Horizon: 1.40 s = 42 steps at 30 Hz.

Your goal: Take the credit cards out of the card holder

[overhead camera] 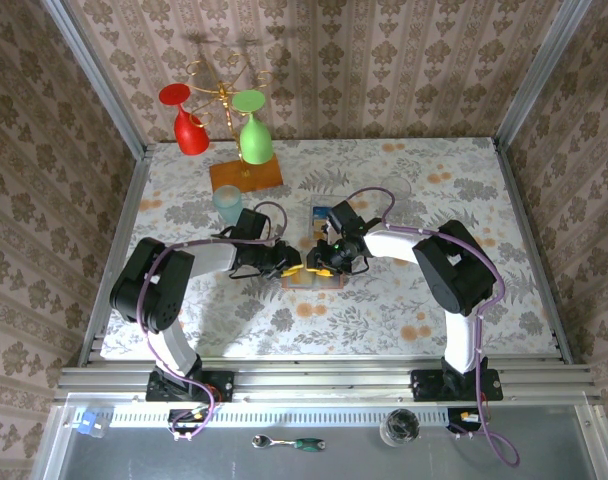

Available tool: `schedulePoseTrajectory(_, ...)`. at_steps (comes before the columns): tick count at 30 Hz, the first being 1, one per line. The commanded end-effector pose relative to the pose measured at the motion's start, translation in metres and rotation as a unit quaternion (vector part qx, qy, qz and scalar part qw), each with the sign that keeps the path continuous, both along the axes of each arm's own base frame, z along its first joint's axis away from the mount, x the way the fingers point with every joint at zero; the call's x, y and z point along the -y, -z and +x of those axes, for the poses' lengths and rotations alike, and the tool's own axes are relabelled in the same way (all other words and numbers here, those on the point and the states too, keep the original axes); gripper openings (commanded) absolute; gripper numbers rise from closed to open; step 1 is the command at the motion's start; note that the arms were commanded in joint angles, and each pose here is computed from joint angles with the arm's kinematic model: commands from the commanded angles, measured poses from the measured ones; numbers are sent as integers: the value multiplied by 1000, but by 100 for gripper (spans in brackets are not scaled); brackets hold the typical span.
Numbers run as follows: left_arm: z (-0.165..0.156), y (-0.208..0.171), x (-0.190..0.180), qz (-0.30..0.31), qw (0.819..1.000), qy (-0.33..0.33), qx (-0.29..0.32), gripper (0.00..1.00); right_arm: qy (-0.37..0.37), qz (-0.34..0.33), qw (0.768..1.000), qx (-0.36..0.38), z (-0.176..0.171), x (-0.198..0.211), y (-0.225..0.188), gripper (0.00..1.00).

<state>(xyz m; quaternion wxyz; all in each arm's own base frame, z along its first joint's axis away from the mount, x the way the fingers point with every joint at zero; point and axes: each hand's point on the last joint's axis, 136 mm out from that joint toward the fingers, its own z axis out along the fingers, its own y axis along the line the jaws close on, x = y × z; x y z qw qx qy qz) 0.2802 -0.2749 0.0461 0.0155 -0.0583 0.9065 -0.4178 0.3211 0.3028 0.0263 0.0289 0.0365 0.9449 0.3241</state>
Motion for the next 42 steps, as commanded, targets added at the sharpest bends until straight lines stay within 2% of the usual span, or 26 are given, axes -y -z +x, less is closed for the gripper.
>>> schedulePoseTrajectory(1,2,-5,7,-13,1000,9,7,21,8,2,1000,-9,-5,5,-4,33)
schedulePoseTrajectory(9,4,-10,15,-31,999,9,8,17,7,16,1000,8,-1,2,-18,33)
schedulePoseTrajectory(23,4,-34,31,-45,998,26,26,19,42,13,997,63,12,25,-54,33)
schedulePoseTrajectory(29,4,-33,49,-49,998,43,24,24,63,10,995,82,15,43,-67,33)
schedulePoseTrajectory(35,4,-33,71,-54,996,63,25,35,79,3,992,97,16,59,-76,33)
schedulePoseTrajectory(42,6,-32,82,-62,995,68,27,39,81,-2,992,97,14,64,-78,34)
